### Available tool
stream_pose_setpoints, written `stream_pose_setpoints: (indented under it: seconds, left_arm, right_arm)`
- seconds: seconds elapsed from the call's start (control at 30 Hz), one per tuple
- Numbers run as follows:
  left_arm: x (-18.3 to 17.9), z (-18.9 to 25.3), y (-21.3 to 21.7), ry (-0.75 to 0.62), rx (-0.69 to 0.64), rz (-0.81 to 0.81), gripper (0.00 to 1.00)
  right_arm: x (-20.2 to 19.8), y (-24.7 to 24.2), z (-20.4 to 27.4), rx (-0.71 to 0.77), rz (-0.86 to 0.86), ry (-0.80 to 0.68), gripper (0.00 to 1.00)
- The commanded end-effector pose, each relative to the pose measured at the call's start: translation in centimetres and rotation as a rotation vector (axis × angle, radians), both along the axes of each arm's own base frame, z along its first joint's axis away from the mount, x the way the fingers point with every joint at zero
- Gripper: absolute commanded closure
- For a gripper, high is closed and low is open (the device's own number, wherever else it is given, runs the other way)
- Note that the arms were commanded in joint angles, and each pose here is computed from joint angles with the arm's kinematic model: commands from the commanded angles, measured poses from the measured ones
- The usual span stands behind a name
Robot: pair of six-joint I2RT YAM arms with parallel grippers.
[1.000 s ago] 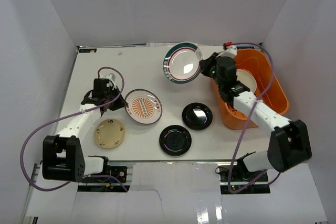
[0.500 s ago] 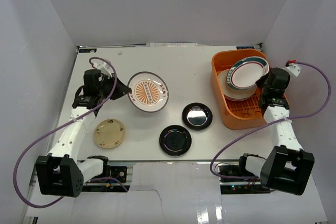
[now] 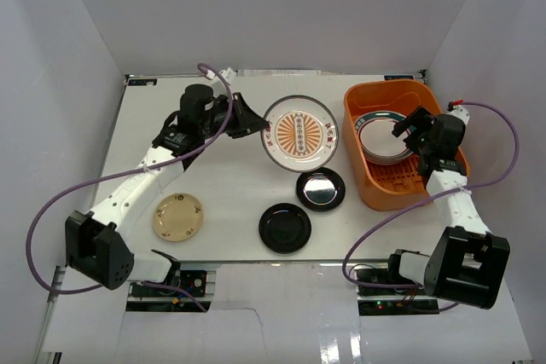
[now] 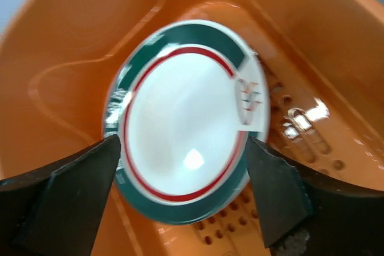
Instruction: Place the plates into the plastic bin on the countertop
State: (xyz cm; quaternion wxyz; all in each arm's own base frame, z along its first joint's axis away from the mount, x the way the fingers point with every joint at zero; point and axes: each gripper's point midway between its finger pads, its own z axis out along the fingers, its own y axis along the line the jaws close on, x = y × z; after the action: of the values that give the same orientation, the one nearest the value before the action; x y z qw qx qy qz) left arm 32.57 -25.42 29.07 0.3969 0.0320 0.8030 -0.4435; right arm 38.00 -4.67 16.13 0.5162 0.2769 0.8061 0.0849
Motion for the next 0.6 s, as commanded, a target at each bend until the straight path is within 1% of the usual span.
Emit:
stream_pose_setpoints:
  seconds: [0.0,0.03,0.1,0.13,0.17,0.2,0.23,0.33,0.4,0.5,0.53,0.57]
  left_arm:
    - [1.4,4.1,-2.3,-0.089,-0.086,0.004,1.00]
    - [1.8,3.6,-2.9,-0.080,-0.085,0.001,1.00]
    - [1.9,3.8,-3.8,-0.084,-0.094,-0.013,1.00]
    - [1.9,4.1,-4.2,-0.084,-0.106,-0.020,1.00]
    - [1.9,3.9,-4.8,-0.078,-0.107,-0.038,1.00]
    - [1.8,4.3,-5.2,-0.088,-0.117,-0.052,1.00]
    - [1.7,4.4,-5.5,-0.087,-0.122,-0.069,1.00]
    - [1.4,4.7,-6.5,-0.085,-0.142,-0.113,1.00]
    - [1.0,5.3,-6.7,-0.106,-0.158,-0.128,1.00]
    - [0.4,5.5,-6.9,-0.107,-0.170,-0.153,1.00]
    - [0.3,5.6,-7.1,-0.104,-0.173,-0.162,1.00]
    - [0.3,5.3,-7.2,-0.097,-0.172,-0.170,1.00]
  right_arm:
    - [0.5,2.9,7.3,0.012,0.167,-0.192,0.07]
    - [-0.2,4.7,9.2,0.033,0.258,-0.251,0.07]
    - [-1.1,7.0,11.0,0.061,0.372,-0.319,0.04]
    - [-2.2,9.2,12.7,0.077,0.488,-0.381,0.02]
    - [-2.8,10.2,13.2,0.087,0.541,-0.400,0.00]
    - [-3.4,11.2,13.7,0.092,0.596,-0.420,0.04]
    - [-4.2,12.7,13.9,0.108,0.672,-0.426,0.05]
    - [-4.5,13.9,13.2,0.105,0.719,-0.399,0.05]
    - [-4.2,14.0,11.6,0.115,0.717,-0.342,0.05]
    - [-4.7,15.7,10.9,0.152,0.807,-0.312,0.00]
    - [-4.9,16.7,11.1,0.159,0.844,-0.316,0.06]
    - [-4.9,17.3,11.1,0.165,0.868,-0.317,0.09]
